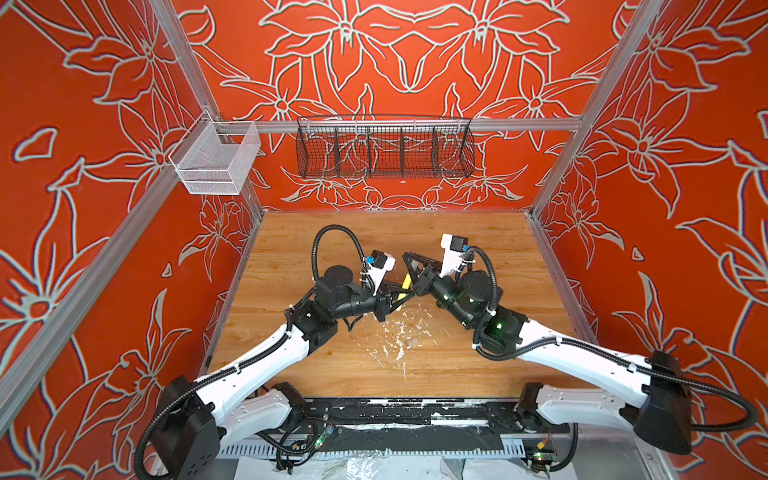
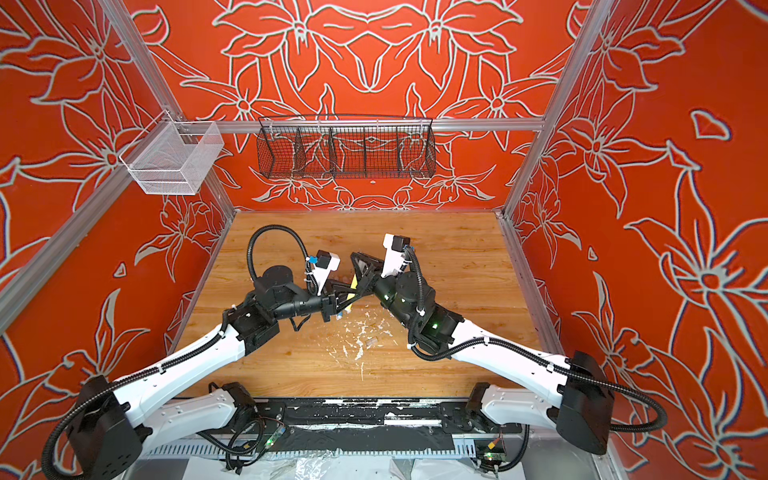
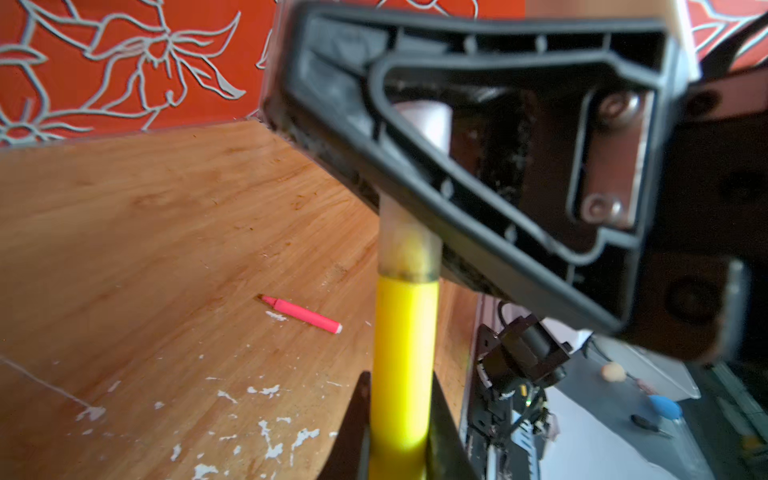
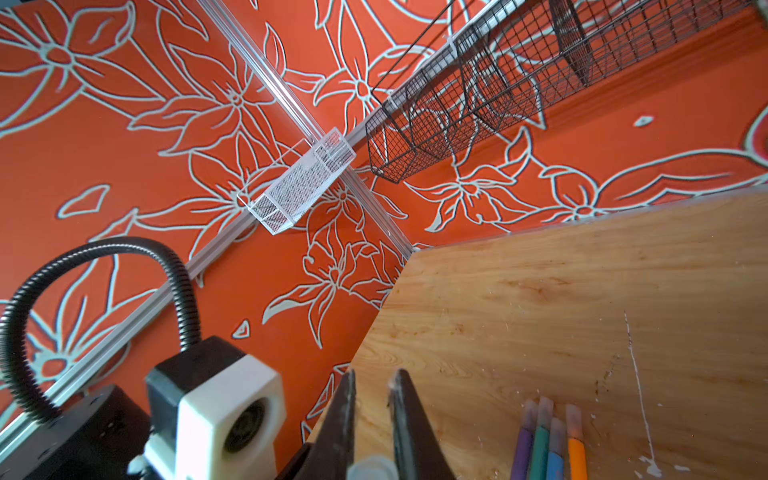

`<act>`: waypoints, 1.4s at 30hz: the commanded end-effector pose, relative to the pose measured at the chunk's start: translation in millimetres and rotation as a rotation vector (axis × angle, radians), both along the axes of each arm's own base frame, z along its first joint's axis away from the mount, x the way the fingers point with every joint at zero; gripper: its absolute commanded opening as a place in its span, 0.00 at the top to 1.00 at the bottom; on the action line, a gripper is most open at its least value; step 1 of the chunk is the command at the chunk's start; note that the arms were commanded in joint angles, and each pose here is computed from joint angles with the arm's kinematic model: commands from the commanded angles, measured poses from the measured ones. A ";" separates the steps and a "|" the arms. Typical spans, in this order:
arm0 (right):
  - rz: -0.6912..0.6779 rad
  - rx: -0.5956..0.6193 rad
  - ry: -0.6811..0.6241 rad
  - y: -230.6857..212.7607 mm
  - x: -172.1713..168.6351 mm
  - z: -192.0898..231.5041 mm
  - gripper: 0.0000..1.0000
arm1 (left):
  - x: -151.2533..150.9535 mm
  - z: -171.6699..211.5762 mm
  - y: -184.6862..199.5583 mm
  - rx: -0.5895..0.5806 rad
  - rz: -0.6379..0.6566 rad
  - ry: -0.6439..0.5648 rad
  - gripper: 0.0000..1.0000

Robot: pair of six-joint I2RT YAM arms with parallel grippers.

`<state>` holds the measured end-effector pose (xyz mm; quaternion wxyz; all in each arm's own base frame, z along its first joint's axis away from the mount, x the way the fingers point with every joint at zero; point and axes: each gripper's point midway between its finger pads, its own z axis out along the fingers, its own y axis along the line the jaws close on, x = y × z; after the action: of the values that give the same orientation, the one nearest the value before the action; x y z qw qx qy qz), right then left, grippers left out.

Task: Insert the pens into the pen caps
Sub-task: 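Press the cap down with the right gripper, then open and release it, then carry the capped highlighter to the markers with the left gripper while the right withdraws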

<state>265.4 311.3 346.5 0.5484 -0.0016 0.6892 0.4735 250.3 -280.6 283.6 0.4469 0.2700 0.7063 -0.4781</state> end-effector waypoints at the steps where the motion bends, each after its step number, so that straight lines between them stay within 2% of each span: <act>1: 0.479 -0.222 0.234 61.8 -96.5 -101.7 1.00 | 73.4 110.7 59.6 -0.287 0.365 -0.182 1.00; 4: 0.512 -0.215 0.232 67.5 -100.8 -103.8 1.00 | 75.9 113.2 70.3 -0.345 0.348 -0.160 1.00; 7: 0.518 -0.209 0.231 68.5 -101.5 -105.4 1.00 | 73.5 112.6 72.6 -0.325 0.352 -0.173 1.00; 12: 0.577 -0.161 0.224 75.2 -109.3 -96.0 1.00 | 73.0 106.9 87.5 -0.238 0.445 -0.239 1.00; 16: 0.592 -0.147 0.235 79.7 -111.0 -92.1 1.00 | 75.7 98.0 101.4 -0.216 0.533 -0.249 1.00; 22: 0.593 -0.145 0.251 83.1 -110.0 -91.7 1.00 | 84.1 72.5 117.6 -0.167 0.644 -0.196 1.00; 26: 0.587 -0.157 0.249 83.4 -109.3 -88.9 1.00 | 75.9 71.8 125.7 -0.190 0.670 -0.195 1.00; 27: 0.576 -0.165 0.243 81.9 -107.6 -87.3 0.96 | 74.3 68.3 124.5 -0.192 0.660 -0.182 1.00; 29: 0.525 -0.203 0.215 73.8 -100.1 -81.5 0.67 | 70.4 56.2 123.7 -0.204 0.649 -0.131 1.00; 32: 0.402 -0.256 0.174 48.2 -76.5 -69.1 0.46 | 66.4 19.5 128.5 -0.189 0.676 -0.001 1.00; 38: 0.154 -0.253 0.155 -34.8 -28.5 -59.5 0.21 | 40.0 -81.4 155.7 -0.036 0.806 0.294 1.00; 42: -0.040 -0.343 0.142 -92.2 -11.9 -74.3 0.09 | 20.1 -122.8 176.4 0.051 0.885 0.378 1.00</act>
<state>247.4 248.1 301.7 0.4923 -0.0541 0.7640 0.4135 281.0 -124.8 192.3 0.4972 -0.0859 0.8059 -0.3096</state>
